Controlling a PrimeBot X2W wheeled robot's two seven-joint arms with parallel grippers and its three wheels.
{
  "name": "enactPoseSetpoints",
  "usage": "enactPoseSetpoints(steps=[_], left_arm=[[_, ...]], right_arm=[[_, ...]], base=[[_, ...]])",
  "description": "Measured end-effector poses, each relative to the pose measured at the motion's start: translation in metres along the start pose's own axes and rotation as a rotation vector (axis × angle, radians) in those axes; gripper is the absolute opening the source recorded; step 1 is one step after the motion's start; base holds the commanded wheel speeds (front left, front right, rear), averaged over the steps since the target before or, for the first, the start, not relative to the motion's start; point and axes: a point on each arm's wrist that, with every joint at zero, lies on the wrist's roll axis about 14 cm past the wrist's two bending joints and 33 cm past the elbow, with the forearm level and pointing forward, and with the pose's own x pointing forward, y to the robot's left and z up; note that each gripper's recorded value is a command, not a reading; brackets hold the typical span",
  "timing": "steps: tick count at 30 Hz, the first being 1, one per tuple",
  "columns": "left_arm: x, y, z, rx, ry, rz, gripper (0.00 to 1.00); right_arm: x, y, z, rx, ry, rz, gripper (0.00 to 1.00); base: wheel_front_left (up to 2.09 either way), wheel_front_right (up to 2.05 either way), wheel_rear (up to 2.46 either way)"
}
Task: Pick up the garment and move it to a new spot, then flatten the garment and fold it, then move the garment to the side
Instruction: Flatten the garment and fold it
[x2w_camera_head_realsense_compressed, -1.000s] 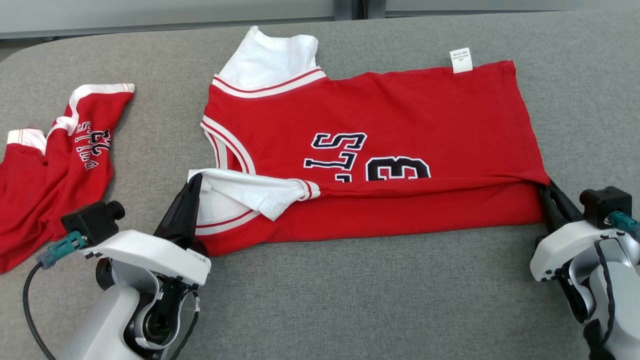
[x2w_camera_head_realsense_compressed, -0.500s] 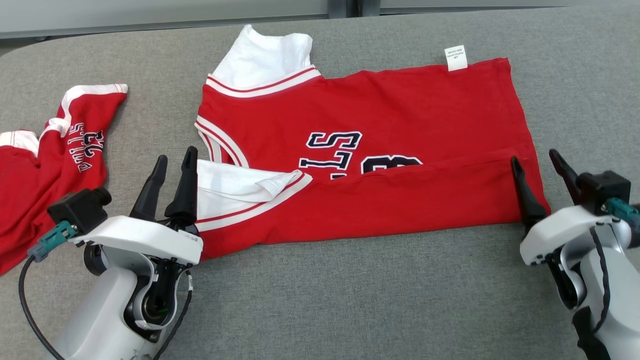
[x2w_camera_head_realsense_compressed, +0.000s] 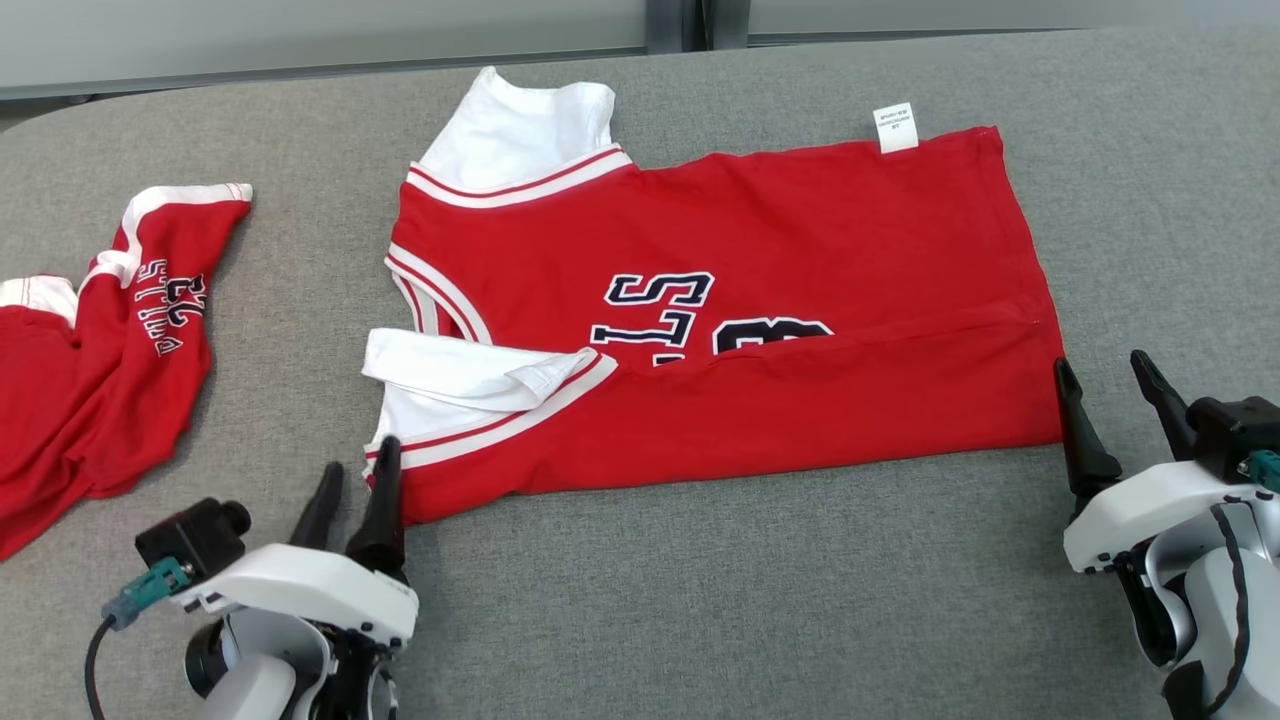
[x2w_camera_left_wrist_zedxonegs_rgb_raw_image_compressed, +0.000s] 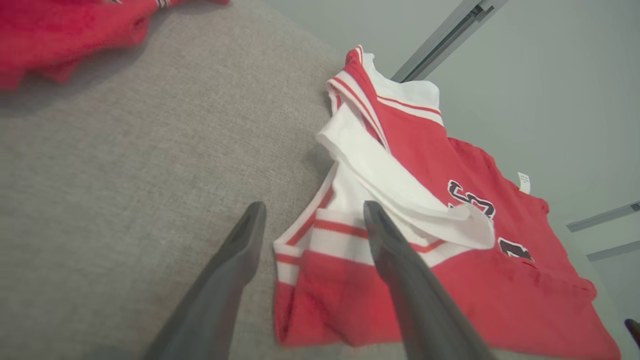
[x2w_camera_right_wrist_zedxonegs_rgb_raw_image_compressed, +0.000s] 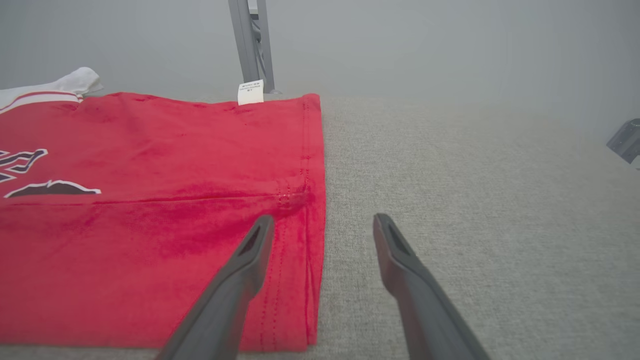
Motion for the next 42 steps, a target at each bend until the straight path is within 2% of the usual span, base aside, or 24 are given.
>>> enactPoseSetpoints(steps=[7, 8, 9, 10, 11, 20, 22, 23, 24, 25, 29, 39, 42], left_arm=[[-0.01, 0.006, -0.023, -0.009, 0.11, 0.032, 1.0], [-0.01, 0.008, -0.023, -0.006, 0.116, 0.039, 0.92], [-0.01, 0.008, -0.024, -0.003, 0.12, 0.038, 0.73], [-0.009, 0.008, -0.023, -0.001, 0.12, 0.037, 0.43], [-0.009, 0.008, -0.023, 0.0, 0.12, 0.035, 0.0], [-0.012, 0.004, -0.022, 0.024, 0.123, 0.011, 0.0], [-0.012, 0.003, -0.021, 0.024, 0.119, 0.008, 0.0], [-0.013, 0.003, -0.021, 0.025, 0.119, 0.007, 0.0], [-0.013, 0.003, -0.02, 0.026, 0.118, 0.005, 0.0], [-0.013, 0.002, -0.019, 0.03, 0.115, 0.002, 0.0], [-0.014, 0.0, -0.017, 0.038, 0.112, -0.007, 0.0], [-0.039, -0.009, -0.029, 0.045, 0.165, -0.038, 0.0], [-0.053, -0.009, -0.032, 0.044, 0.177, -0.033, 0.0]], right_arm=[[-0.002, -0.002, -0.003, -0.004, 0.008, -0.007, 1.0], [-0.002, -0.002, -0.004, -0.007, 0.01, -0.006, 1.0], [-0.002, -0.001, -0.004, -0.007, 0.01, -0.005, 1.0], [-0.002, -0.001, -0.005, -0.007, 0.012, -0.004, 1.0], [-0.001, 0.0, -0.006, -0.007, 0.014, -0.001, 1.0], [-0.003, 0.011, -0.029, 0.037, 0.088, 0.019, 1.0], [-0.004, 0.014, -0.036, 0.041, 0.114, 0.027, 0.86], [-0.003, 0.016, -0.039, 0.046, 0.123, 0.031, 0.5], [-0.002, 0.017, -0.04, 0.049, 0.129, 0.034, 0.33], [0.0, 0.019, -0.04, 0.049, 0.136, 0.042, 0.0], [0.0, 0.022, -0.038, 0.046, 0.135, 0.058, 0.0], [-0.019, -0.005, -0.031, 0.022, 0.107, 0.026, 0.0], [-0.033, -0.012, -0.039, 0.018, 0.127, 0.016, 0.0]], base=[[0.0, 0.0, 0.0], [0.0, 0.0, 0.0], [0.0, 0.0, 0.0], [0.0, 0.0, 0.0], [0.0, 0.0, 0.0], [0.0, 0.0, 0.0], [0.0, 0.0, 0.0], [0.0, 0.0, 0.0], [0.0, 0.0, 0.0], [0.0, 0.0, 0.0], [0.0, 0.0, 0.0], [0.0, 0.0, 0.0], [0.0, 0.0, 0.0]])
